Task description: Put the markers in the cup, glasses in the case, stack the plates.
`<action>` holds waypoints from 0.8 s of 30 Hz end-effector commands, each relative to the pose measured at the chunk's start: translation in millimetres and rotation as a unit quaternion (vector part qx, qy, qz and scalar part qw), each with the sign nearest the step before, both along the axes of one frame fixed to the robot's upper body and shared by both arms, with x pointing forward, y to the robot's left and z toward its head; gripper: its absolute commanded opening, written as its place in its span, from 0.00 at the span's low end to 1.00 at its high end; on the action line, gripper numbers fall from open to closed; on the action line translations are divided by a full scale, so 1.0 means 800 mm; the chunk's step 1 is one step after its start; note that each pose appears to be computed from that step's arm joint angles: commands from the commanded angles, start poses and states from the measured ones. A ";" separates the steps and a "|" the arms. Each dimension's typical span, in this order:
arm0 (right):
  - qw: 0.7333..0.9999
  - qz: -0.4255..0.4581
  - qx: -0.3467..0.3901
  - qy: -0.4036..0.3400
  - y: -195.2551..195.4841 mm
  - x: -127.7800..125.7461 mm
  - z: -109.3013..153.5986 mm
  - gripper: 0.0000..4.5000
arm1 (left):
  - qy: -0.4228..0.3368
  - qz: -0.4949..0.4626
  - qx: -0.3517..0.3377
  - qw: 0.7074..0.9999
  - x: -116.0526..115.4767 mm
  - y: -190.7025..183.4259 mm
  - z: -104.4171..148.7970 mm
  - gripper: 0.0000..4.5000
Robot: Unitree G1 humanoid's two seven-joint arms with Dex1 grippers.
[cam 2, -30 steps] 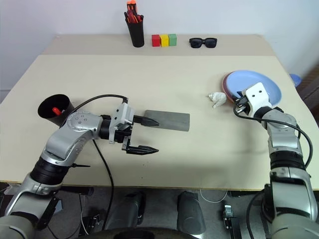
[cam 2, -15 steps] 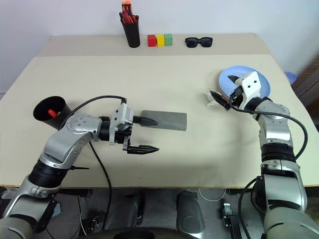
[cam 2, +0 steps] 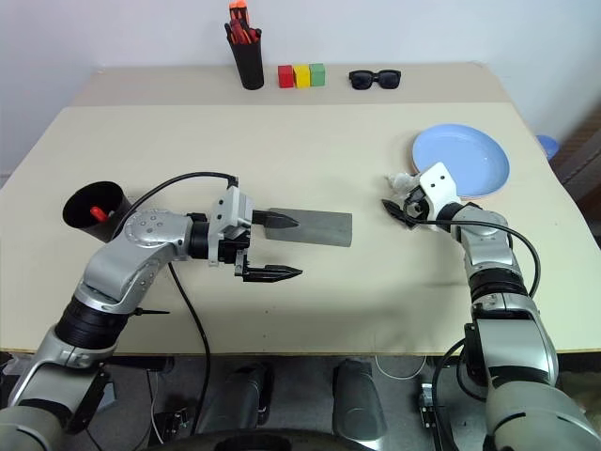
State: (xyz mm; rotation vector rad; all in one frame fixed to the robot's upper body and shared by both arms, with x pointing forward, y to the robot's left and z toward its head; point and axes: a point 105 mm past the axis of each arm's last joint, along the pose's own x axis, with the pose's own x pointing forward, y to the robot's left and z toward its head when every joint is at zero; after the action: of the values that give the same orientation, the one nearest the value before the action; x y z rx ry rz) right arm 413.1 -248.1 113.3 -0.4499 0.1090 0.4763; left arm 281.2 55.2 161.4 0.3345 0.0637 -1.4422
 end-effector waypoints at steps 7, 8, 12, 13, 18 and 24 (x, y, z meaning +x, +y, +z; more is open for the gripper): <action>0.997 -0.004 -0.004 -0.077 0.004 0.012 0.044 0.01 | -0.017 0.008 -0.006 1.000 -0.003 0.004 0.009 1.00; 0.995 -0.015 0.001 -0.099 -0.001 0.014 0.058 0.01 | -0.017 0.008 -0.007 1.000 -0.003 0.003 0.009 1.00; 0.986 -0.058 0.022 -0.155 -0.024 0.018 0.100 0.01 | -0.016 0.009 -0.009 1.000 -0.002 0.001 0.008 1.00; 0.983 -0.071 0.023 -0.165 -0.030 0.019 0.107 0.01 | -0.016 0.009 -0.009 1.000 -0.002 0.001 0.008 1.00; 0.970 -0.149 0.008 -0.192 -0.069 0.019 0.126 0.01 | -0.016 0.010 -0.011 1.000 -0.001 -0.001 0.007 1.00; 0.968 -0.192 -0.006 -0.164 -0.096 0.015 0.114 0.31 | -0.017 0.015 -0.013 1.000 0.002 -0.001 0.007 1.00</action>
State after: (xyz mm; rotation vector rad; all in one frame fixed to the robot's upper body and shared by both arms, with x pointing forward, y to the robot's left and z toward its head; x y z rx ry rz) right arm 425.2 -318.8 185.4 -0.4988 -0.0753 0.0467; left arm 282.7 54.9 160.6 0.3257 0.0577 -1.4126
